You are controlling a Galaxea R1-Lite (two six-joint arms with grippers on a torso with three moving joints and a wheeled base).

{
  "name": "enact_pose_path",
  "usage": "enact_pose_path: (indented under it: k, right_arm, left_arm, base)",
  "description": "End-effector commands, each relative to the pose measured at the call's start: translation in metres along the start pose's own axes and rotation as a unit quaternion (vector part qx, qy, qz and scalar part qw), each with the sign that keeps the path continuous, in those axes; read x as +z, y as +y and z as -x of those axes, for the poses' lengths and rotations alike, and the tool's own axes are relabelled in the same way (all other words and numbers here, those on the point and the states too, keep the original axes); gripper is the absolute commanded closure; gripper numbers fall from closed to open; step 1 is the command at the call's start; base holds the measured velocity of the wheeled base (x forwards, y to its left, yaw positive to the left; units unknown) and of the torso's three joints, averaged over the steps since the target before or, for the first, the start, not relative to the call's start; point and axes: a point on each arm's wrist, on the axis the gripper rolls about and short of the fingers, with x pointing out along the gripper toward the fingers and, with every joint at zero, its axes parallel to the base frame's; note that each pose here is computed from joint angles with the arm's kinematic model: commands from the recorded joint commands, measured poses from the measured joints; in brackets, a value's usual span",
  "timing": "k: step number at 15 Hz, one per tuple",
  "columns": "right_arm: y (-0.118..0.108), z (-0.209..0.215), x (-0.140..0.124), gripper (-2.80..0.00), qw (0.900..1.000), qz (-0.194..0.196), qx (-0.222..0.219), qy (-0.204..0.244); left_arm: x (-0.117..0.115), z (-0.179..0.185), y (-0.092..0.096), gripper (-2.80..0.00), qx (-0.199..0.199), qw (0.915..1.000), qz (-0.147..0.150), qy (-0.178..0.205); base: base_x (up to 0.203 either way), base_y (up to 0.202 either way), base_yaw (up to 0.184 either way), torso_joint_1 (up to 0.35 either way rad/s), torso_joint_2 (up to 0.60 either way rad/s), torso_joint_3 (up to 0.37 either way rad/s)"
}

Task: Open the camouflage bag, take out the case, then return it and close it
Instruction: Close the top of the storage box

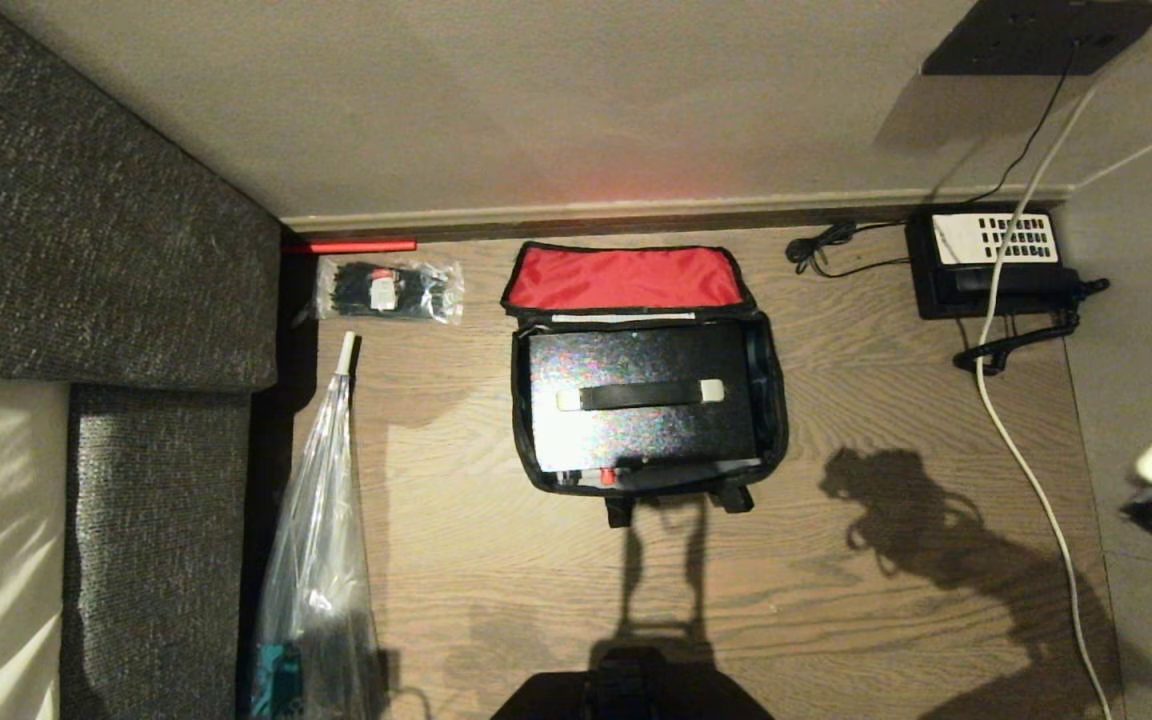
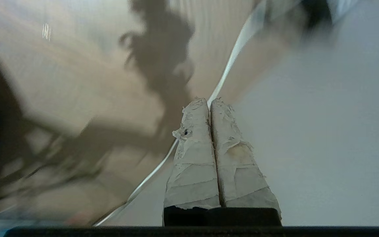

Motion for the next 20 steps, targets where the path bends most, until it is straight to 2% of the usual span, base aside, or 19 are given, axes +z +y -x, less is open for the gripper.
enact_pose_path:
  k: [1,3,4,5,6,7,9,10,11,12,14,16,18,20]
  right_arm:
    - [-0.002,0.053,-0.061,0.0,0.992,-0.124,-0.024,0.022]
    - [0.015,0.077,-0.094,0.0,0.974,-0.224,-0.02,-0.01]
    - [0.027,0.083,-0.106,0.0,0.96,-0.279,-0.01,-0.023]
    - [0.037,0.085,-0.115,0.0,0.934,-0.355,-0.003,-0.027]
    - [0.044,0.082,-0.119,0.0,0.912,-0.409,0.009,-0.02]
    - [0.052,0.076,-0.123,0.0,0.905,-0.425,0.023,-0.014]
    - [0.07,0.059,-0.133,0.0,0.92,-0.387,0.057,-0.036]
    - [0.077,0.057,-0.138,0.0,0.927,-0.364,0.054,-0.069]
    - [0.082,0.057,-0.142,0.0,0.928,-0.357,0.043,-0.094]
    - [0.087,0.058,-0.146,0.0,0.926,-0.356,0.032,-0.12]
    - [0.09,0.055,-0.148,0.0,0.914,-0.367,0.012,-0.174]
    - [0.091,0.055,-0.149,0.0,0.91,-0.37,0.008,-0.184]
    - [0.092,0.055,-0.15,0.0,0.9,-0.392,0.004,-0.189]
    - [0.092,0.054,-0.149,0.0,0.891,-0.395,-0.011,-0.224]
  left_arm:
    - [-0.001,0.0,0.0,0.0,0.0,1.0,0.0,0.001]
    - [-0.001,0.0,0.0,0.0,0.0,1.0,0.0,0.001]
    - [-0.001,0.0,0.0,0.0,0.0,1.0,0.0,0.001]
    - [-0.001,0.0,0.0,0.0,0.0,1.0,0.0,0.001]
    - [-0.001,0.0,0.0,0.0,0.0,1.0,0.0,0.001]
    - [-0.001,0.0,0.0,0.0,0.0,1.0,0.0,0.001]
    - [-0.001,0.0,0.0,0.0,0.0,1.0,0.0,0.001]
    - [-0.001,0.0,0.0,0.0,0.0,1.0,0.0,0.001]
    - [-0.001,0.0,0.0,0.0,0.0,1.0,0.0,0.001]
    - [-0.001,0.0,0.0,0.0,0.0,1.0,0.0,0.001]
    - [-0.001,0.0,0.0,0.0,0.0,1.0,0.0,0.001]
    - [-0.001,0.0,0.0,0.0,0.0,1.0,0.0,0.001]
    - [-0.001,0.0,0.0,0.0,0.0,1.0,0.0,0.001]
    - [-0.001,0.0,0.0,0.0,0.0,1.0,0.0,0.001]
  base:
    - [0.0,0.0,0.0,0.0,0.0,0.0]
    - [0.0,0.0,0.0,0.0,0.0,0.0]
    - [0.0,0.0,0.0,0.0,0.0,0.0]
    - [0.0,0.0,0.0,0.0,0.0,0.0]
    - [0.0,0.0,0.0,0.0,0.0,0.0]
    - [0.0,0.0,0.0,0.0,0.0,0.0]
    - [0.0,0.0,0.0,0.0,0.0,0.0]
    - [0.0,0.0,0.0,0.0,0.0,0.0]
    - [0.0,0.0,0.0,0.0,0.0,0.0]
    - [0.0,0.0,0.0,0.0,0.0,0.0]
    - [0.0,0.0,0.0,0.0,0.0,0.0]
    - [0.0,0.0,0.0,0.0,0.0,0.0]
    - [0.0,0.0,0.0,0.0,0.0,0.0]
    - [0.0,0.0,0.0,0.0,0.0,0.0]
